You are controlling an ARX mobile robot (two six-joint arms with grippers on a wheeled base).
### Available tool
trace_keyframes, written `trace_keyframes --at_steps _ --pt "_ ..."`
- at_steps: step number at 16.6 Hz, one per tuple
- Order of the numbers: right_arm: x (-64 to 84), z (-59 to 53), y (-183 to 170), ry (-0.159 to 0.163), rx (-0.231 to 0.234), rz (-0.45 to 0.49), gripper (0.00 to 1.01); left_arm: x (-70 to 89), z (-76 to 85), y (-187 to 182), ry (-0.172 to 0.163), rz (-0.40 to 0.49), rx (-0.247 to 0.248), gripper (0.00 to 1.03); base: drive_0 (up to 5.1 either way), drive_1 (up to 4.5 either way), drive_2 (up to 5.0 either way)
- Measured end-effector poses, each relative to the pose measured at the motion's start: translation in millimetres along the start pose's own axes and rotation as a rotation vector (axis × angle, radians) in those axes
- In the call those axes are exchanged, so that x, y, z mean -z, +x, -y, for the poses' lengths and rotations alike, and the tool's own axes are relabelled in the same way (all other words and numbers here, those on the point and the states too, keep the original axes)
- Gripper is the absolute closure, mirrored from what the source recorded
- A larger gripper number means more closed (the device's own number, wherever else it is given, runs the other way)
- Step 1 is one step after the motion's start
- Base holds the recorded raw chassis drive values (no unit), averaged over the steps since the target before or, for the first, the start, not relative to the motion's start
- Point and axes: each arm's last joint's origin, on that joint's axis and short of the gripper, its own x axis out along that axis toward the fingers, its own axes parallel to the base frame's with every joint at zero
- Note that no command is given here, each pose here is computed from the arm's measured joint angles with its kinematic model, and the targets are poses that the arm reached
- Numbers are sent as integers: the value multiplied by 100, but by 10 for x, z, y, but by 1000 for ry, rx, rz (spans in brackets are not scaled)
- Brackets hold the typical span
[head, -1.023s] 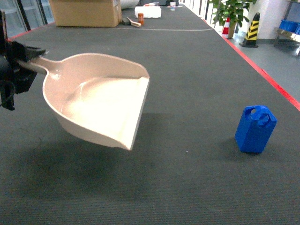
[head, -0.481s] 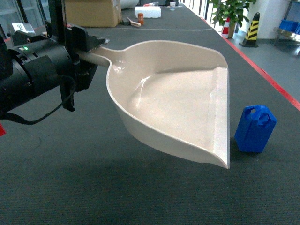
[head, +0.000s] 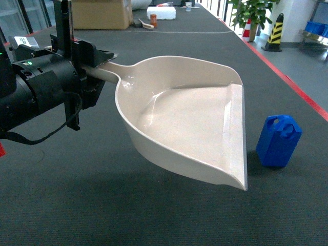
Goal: Place part in tray to right shelf
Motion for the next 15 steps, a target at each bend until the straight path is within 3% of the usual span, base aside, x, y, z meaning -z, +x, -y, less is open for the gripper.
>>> trace_keyframes --at_steps 4,7,12,15 --pt "-363 -63 735 -15 -57 -15 3 -1 2 0 0 1 3 87 0 0 0" --pt "-481 -202 1329 -9 -109 -112 3 -1 2 0 0 1 2 87 0 0 0" --pt "-634 -629 1911 -3 -157 -174 3 -1 2 0 0 1 2 87 0 0 0" --pt "-625 -778 2148 -5 -101 -230 3 -1 2 0 0 1 2 87 0 0 0"
